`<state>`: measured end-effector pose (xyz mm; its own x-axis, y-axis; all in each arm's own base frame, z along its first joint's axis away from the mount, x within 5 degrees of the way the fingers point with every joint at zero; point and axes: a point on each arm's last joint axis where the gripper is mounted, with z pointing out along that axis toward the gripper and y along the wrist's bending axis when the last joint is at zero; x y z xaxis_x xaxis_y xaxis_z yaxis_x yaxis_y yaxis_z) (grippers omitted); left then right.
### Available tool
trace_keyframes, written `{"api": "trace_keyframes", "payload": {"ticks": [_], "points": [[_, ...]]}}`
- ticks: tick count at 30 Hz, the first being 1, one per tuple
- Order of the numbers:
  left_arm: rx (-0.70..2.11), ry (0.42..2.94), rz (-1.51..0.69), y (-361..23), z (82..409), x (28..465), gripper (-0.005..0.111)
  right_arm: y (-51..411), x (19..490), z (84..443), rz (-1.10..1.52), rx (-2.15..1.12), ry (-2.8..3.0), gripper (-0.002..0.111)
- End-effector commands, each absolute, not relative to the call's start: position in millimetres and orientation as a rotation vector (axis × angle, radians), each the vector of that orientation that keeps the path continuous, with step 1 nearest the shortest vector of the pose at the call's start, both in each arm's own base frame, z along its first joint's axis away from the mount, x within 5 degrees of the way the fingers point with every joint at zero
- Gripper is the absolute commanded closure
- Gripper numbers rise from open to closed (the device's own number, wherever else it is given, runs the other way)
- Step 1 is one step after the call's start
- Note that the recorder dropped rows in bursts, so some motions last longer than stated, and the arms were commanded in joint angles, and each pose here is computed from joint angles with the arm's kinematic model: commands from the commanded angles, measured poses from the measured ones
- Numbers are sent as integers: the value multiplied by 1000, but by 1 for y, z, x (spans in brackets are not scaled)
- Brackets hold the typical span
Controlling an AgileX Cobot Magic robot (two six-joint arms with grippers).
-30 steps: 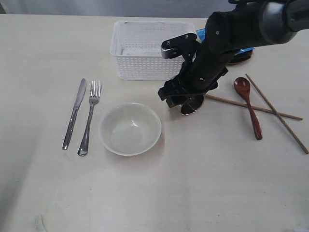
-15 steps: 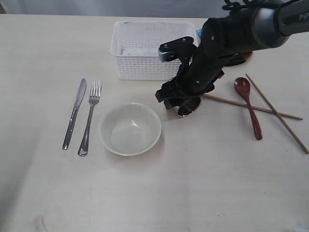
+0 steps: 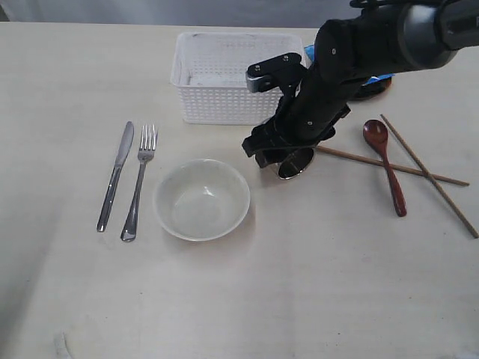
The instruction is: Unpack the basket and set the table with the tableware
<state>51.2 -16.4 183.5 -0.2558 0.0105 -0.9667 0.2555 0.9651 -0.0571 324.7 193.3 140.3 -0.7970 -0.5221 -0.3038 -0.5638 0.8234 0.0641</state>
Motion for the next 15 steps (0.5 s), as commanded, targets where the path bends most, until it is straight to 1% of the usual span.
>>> {"api": "trace_keyframes", "payload": {"ticks": [1, 3, 4, 15], "points": [[201, 1817, -238, -17, 183, 51, 107, 192, 323, 167, 218, -883, 2669, 61], [201, 1817, -238, -17, 183, 51, 107, 191, 321, 170, 219, -885, 2670, 54], [201, 1817, -238, -17, 183, 51, 107, 191, 321, 171, 220, -885, 2669, 49], [201, 1817, -238, -17, 183, 51, 107, 195, 328, 124, 196, -885, 2750, 51]]}}
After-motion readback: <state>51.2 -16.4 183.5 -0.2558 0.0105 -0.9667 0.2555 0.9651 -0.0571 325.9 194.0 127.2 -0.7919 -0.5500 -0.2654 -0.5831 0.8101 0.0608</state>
